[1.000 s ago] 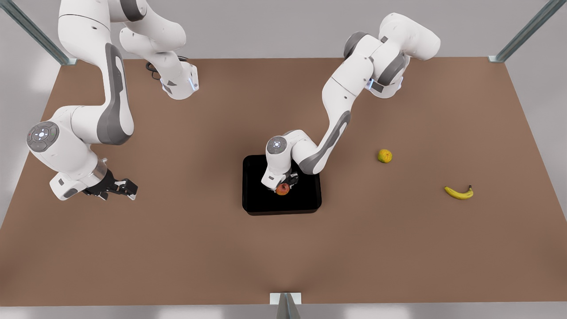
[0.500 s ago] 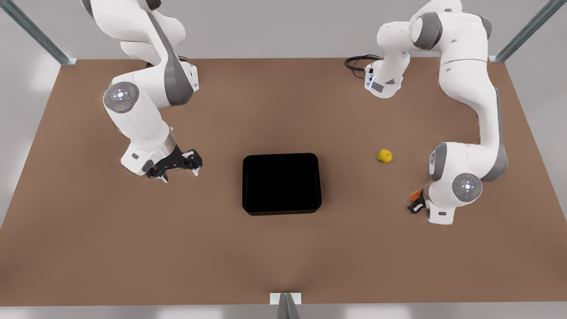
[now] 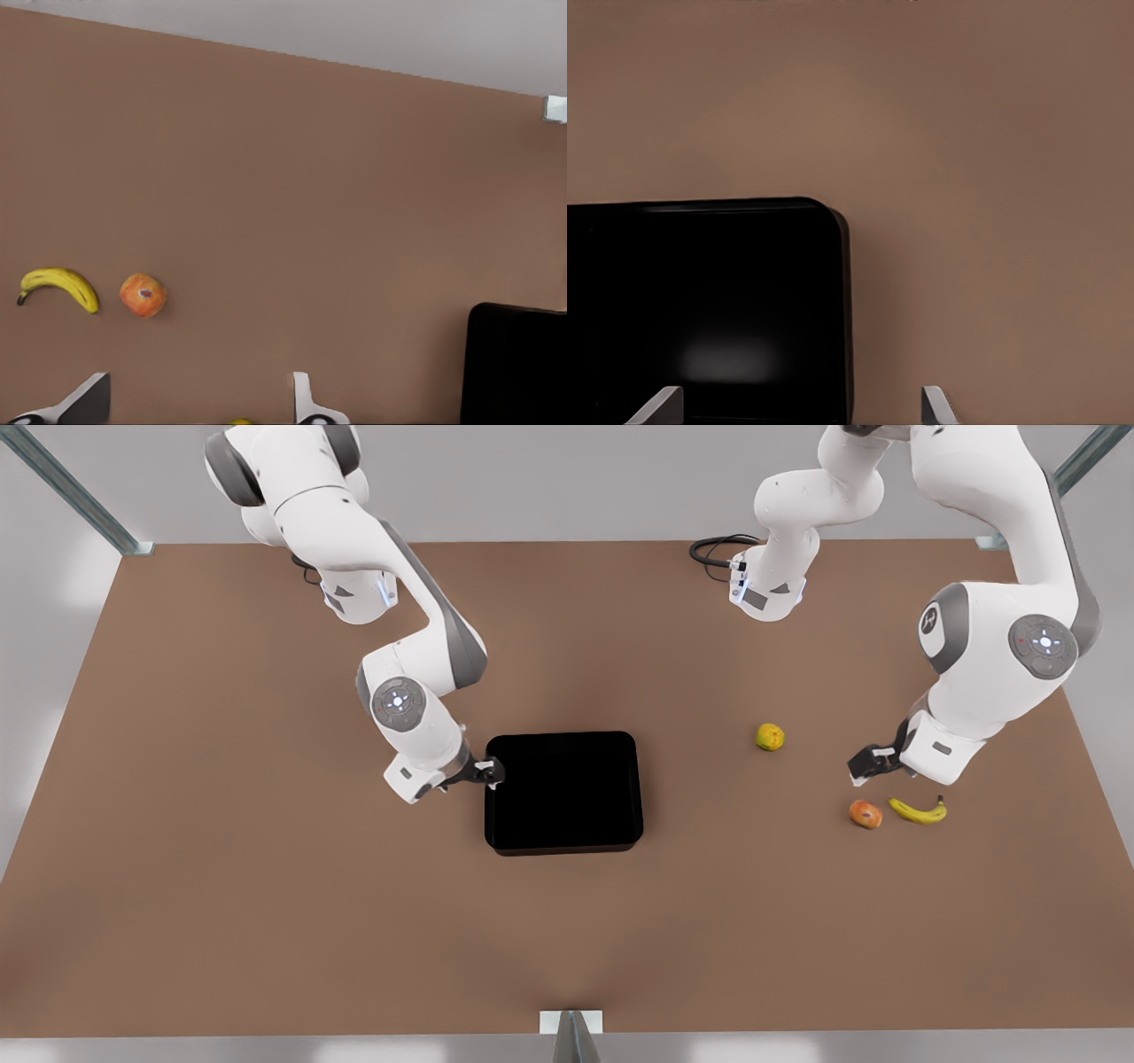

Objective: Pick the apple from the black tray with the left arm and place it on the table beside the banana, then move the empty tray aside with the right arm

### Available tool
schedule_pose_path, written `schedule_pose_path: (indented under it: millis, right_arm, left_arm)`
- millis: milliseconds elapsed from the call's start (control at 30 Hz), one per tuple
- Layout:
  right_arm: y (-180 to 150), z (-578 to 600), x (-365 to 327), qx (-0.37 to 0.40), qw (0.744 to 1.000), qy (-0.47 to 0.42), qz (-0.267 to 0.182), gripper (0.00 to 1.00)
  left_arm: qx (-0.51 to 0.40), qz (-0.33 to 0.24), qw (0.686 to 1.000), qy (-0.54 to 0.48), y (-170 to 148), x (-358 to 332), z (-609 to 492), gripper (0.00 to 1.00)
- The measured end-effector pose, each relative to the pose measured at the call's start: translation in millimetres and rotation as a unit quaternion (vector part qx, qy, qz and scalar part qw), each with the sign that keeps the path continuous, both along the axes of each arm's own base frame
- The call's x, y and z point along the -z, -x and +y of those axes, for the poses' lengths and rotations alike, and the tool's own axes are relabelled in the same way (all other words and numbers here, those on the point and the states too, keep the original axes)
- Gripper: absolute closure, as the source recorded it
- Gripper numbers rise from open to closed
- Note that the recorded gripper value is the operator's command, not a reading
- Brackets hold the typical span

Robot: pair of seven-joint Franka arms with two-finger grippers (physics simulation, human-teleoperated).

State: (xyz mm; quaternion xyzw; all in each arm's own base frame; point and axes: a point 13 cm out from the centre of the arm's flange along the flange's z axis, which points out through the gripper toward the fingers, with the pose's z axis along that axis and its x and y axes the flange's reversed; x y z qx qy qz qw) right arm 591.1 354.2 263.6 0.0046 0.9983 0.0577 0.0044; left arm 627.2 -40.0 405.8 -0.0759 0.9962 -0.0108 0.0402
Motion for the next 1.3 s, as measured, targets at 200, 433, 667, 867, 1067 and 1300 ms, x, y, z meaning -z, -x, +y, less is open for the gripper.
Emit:
schedule_pose_path:
  millis: [200, 433, 667, 867, 1067, 1300]
  right_arm:
    - [19.6, 23.0, 40.0, 0.021, 1.0, -0.008, 0.008, 0.0]
    - [27.7, 23.6, 93.5, 0.042, 0.999, 0.005, 0.027, 0.0]
    - [34.0, 17.0, 128.6, 0.045, 0.998, 0.016, 0.038, 0.0]
    - [47.8, 12.3, 165.5, 0.033, 0.998, 0.021, 0.04, 0.0]
    - [40.4, 15.3, 172.6, 0.029, 0.999, 0.011, 0.021, 0.44]
    - [36.1, 19.6, 169.1, 0.022, 1.0, 0.002, 0.011, 0.79]
  left_arm:
    - [0.001, 0.02, 1.0, 0.008, -14.5, 18.3, 20.2, 0.0]
    - [0.048, 0.026, 0.998, 0.001, 7.6, 12.9, -6.2, 0.0]
    - [0.065, 0.028, 0.997, -0.001, 6.4, 13.3, -7.8, 0.0]
    - [0.101, 0.031, 0.994, -0.019, 10.7, 17.0, -48.9, 0.0]
    - [0.091, 0.031, 0.995, -0.023, 8.5, 18.1, -40.1, 0.0]
    - [0.089, 0.034, 0.995, -0.024, 8.9, 20.6, -42.2, 0.0]
